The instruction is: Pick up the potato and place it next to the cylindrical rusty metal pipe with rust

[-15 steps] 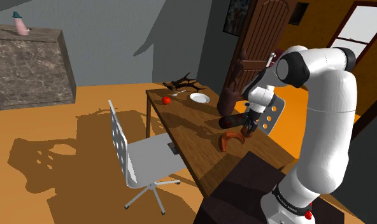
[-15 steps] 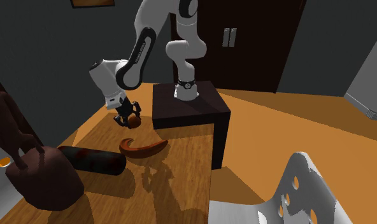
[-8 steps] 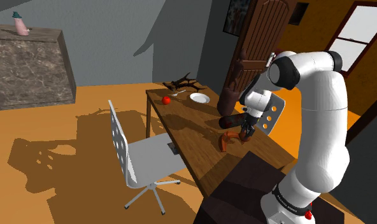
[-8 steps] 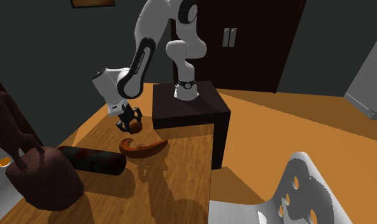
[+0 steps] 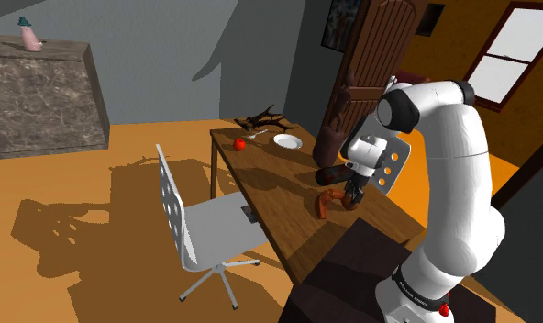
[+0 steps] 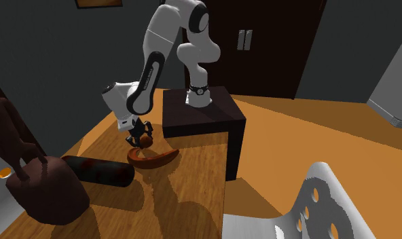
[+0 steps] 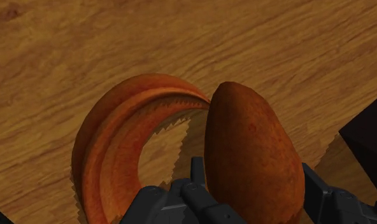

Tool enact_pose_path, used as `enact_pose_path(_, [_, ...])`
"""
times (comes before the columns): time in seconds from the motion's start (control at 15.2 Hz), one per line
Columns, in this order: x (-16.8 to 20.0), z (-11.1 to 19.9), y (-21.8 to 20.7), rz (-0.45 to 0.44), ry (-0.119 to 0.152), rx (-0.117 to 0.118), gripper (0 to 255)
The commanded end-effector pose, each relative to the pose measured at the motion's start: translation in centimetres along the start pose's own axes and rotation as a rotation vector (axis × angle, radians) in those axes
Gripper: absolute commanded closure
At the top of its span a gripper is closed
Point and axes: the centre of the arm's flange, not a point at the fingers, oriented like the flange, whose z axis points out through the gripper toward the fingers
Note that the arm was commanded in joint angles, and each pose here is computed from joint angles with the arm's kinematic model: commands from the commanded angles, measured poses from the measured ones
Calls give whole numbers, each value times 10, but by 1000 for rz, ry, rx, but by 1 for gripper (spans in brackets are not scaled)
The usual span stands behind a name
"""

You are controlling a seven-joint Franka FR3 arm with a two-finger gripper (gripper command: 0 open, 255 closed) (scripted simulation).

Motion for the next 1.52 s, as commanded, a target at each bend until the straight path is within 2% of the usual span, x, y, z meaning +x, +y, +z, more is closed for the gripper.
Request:
enact_pose_path(0.0, [-1, 10, 3, 0, 0, 0, 255])
enact_pose_path(0.53, [-1, 10, 3, 0, 0, 0, 255])
enact_pose_path(0.59, [-1, 10, 3, 0, 0, 0, 0])
enact_pose_path(0.92, [-1, 10, 3, 0, 0, 0, 0])
enact_pose_path(1.19, [-1, -40, 3, 0, 0, 0, 0])
enact_pose_path(1.45, [-1, -40, 3, 0, 0, 0, 0])
